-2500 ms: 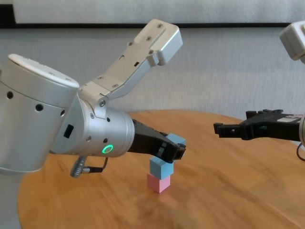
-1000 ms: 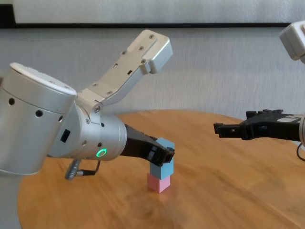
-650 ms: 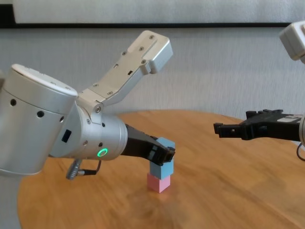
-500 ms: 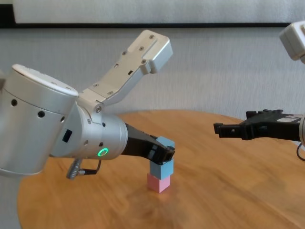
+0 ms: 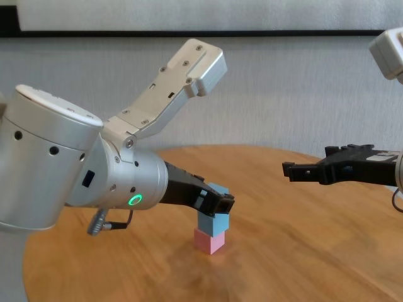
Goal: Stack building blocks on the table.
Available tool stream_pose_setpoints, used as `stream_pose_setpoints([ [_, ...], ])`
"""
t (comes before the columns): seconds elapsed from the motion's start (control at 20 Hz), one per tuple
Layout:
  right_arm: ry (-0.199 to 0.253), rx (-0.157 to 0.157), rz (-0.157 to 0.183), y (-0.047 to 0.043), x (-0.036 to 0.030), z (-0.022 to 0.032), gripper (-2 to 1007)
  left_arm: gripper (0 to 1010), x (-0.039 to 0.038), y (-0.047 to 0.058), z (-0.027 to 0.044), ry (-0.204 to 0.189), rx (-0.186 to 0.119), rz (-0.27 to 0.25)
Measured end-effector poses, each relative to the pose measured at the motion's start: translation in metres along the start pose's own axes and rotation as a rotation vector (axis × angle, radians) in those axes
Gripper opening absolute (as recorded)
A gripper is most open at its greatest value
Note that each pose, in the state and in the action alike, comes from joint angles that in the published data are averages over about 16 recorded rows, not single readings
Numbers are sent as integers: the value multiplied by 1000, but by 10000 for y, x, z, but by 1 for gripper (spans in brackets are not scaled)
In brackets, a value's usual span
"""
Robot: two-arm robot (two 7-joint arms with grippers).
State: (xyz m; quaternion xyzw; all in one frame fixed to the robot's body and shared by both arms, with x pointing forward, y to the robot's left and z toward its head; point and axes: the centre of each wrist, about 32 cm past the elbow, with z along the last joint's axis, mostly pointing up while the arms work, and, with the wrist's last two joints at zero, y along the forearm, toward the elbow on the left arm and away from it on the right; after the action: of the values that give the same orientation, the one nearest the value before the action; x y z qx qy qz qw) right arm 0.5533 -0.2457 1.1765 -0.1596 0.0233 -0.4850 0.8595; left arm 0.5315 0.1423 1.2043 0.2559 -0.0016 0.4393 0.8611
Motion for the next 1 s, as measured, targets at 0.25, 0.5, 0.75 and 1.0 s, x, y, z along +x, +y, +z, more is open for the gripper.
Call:
stream_pose_setpoints([
  [0.25, 0, 0, 0, 0, 0, 0, 1001, 738, 32, 65, 69, -29, -21, 36],
  [0.5, 0, 0, 0, 0, 0, 0, 1001, 880, 136, 194, 133, -63, -45, 119],
  [0.75, 0, 0, 0, 0, 0, 0, 1000, 967, 302, 339, 119, -80, -58, 216],
  [1.0, 0, 0, 0, 0, 0, 0, 1000, 1000, 457, 438, 39, -77, -54, 289],
])
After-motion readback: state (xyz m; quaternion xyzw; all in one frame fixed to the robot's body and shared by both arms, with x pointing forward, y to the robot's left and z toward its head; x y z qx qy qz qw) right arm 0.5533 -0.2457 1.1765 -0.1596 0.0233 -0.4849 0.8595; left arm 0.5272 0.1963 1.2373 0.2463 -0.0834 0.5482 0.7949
